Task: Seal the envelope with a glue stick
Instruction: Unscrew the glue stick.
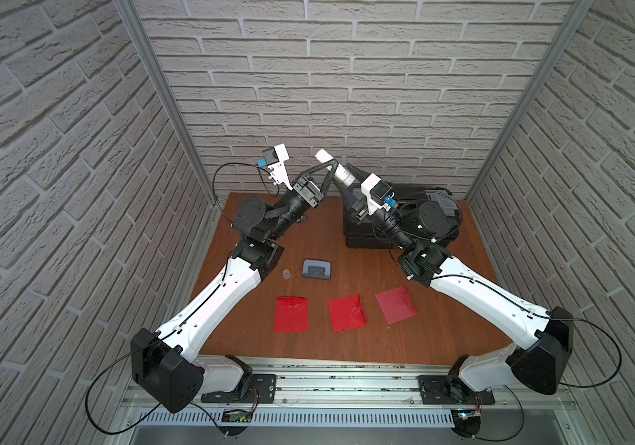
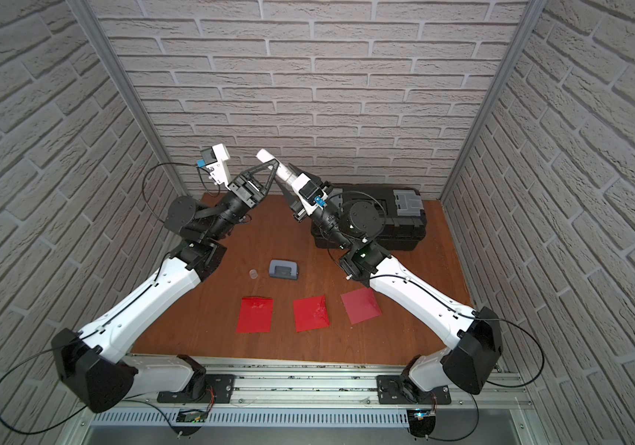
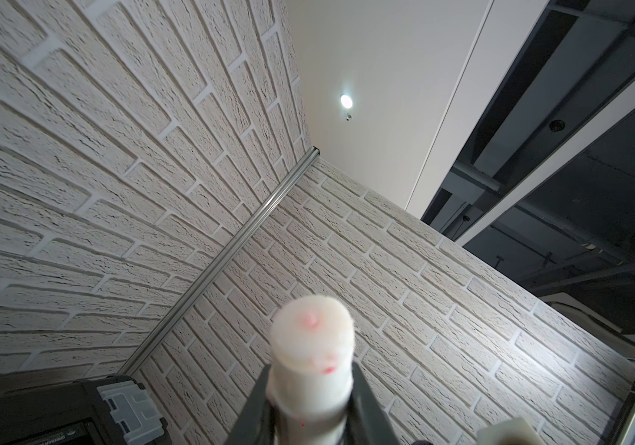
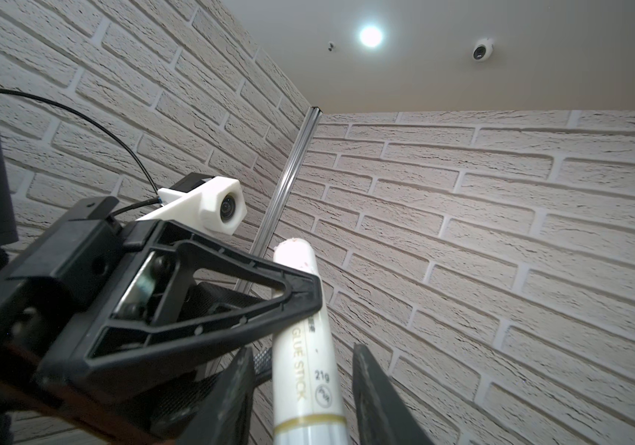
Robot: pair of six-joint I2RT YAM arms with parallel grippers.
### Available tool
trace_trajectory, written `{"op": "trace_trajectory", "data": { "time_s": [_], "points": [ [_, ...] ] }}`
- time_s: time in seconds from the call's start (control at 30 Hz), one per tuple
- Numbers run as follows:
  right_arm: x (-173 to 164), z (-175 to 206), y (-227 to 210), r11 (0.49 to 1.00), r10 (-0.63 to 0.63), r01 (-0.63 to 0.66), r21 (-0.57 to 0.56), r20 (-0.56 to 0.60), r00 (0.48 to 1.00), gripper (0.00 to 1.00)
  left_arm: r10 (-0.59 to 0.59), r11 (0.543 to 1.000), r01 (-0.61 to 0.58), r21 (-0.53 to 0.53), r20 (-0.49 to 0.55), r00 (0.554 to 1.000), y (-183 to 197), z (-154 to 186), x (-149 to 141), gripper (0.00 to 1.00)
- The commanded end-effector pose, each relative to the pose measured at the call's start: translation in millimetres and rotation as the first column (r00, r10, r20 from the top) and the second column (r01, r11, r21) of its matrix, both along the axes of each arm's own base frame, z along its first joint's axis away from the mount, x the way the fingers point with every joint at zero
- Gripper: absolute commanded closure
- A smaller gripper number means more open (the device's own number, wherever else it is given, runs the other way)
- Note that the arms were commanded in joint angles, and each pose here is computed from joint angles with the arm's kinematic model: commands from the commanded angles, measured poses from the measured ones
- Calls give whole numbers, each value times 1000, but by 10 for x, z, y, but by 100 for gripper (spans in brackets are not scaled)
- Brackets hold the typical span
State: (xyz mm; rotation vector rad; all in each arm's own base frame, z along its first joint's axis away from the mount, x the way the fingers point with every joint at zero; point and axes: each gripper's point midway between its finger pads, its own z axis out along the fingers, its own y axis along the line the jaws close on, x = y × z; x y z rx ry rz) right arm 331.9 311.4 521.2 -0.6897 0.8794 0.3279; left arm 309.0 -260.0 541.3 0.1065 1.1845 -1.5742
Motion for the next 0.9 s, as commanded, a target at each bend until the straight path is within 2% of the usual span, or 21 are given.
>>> {"op": "trace_trajectory", "data": {
  "time_s": [0.0,0.47,0.87],
  "points": [
    [-53,118,6,1000,-4,4,-14,43,999,57,-17,1000,18,-23,59,998,47,120,-129,100],
    [-35,197,0,1000,-26,26,-5,83,996,65,-41,999,42,-23,34,999,5,79,-105,100],
    [-38,200,1,999,-41,44,-22,114,993,68,-48,998,49,-33,21,999,5,53,-82,100]
  ]
}}
